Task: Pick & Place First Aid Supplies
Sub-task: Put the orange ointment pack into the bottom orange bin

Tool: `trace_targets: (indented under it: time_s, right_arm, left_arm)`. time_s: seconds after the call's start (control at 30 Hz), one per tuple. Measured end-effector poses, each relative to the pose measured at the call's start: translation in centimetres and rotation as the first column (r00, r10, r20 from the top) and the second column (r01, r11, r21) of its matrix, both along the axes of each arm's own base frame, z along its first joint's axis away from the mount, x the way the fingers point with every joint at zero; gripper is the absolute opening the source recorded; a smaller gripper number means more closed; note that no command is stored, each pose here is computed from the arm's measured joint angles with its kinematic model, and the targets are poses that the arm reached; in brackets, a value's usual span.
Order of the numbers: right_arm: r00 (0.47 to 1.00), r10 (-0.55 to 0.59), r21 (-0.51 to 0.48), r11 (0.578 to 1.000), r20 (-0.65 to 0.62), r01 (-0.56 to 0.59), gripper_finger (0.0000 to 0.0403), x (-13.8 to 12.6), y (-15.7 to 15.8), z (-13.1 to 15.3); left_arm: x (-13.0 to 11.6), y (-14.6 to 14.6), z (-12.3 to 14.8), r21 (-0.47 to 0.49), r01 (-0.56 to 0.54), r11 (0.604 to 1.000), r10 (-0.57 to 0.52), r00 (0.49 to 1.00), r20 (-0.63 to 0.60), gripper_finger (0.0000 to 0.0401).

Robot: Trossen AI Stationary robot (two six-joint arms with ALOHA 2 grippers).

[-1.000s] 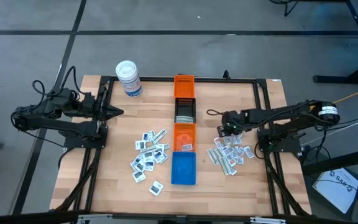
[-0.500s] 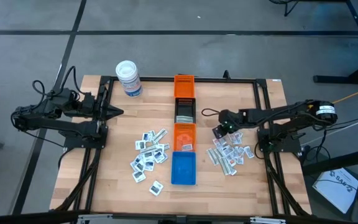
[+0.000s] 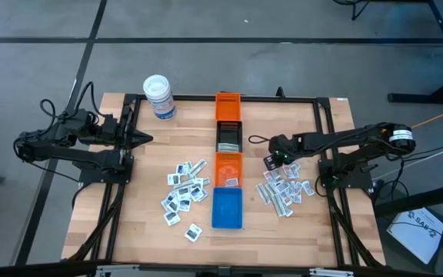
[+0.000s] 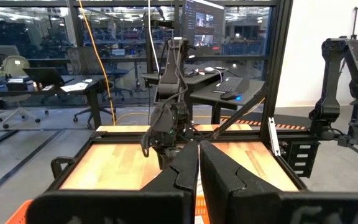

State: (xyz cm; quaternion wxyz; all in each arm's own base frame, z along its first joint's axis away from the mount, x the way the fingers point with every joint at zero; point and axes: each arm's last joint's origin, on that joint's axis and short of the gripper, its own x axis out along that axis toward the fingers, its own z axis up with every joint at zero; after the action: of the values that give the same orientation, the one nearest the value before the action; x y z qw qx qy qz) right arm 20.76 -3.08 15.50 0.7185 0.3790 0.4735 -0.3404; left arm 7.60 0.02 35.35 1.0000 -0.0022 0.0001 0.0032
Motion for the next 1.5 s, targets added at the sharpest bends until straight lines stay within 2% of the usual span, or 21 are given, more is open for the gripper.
trace_targets:
  time_s: [0.1, 0.37, 0.53, 0.87, 1.5]
  right_arm:
    - [1.0, -0.023, 0.016, 1.0, -0.013, 0.023, 0.013, 0.1, 0.1, -0.3]
    - [0.996, -0.084, 0.155, 0.984, -0.034, 0.089, 0.013, 0.0, 0.4, -1.0]
    - [0.99, -0.126, 0.184, 0.974, -0.062, 0.135, 0.013, -0.2, 0.5, -1.0]
    - [0.981, -0.182, 0.199, 0.961, -0.064, 0.191, 0.013, -0.2, 0.5, -1.1]
    - [0.99, -0.136, 0.197, 0.972, 0.038, 0.127, 0.013, 1.2, 0.2, -1.5]
  left_arm:
    - [0.0, 0.0, 0.0, 0.0, 0.0, 1.0, 0.0, 1.0, 0.0, 0.001]
    - [0.0, 0.0, 0.0, 0.0, 0.0, 1.0, 0.0, 1.0, 0.0, 0.0012]
    - [0.0, 0.0, 0.0, 0.0, 0.0, 1.0, 0.0, 1.0, 0.0, 0.0011]
    - [0.0, 0.0, 0.0, 0.0, 0.0, 1.0, 0.0, 1.0, 0.0, 0.0012]
    - [0.0, 0.0, 0.0, 0.0, 0.0, 1.0, 0.0, 1.0, 0.0, 0.0012]
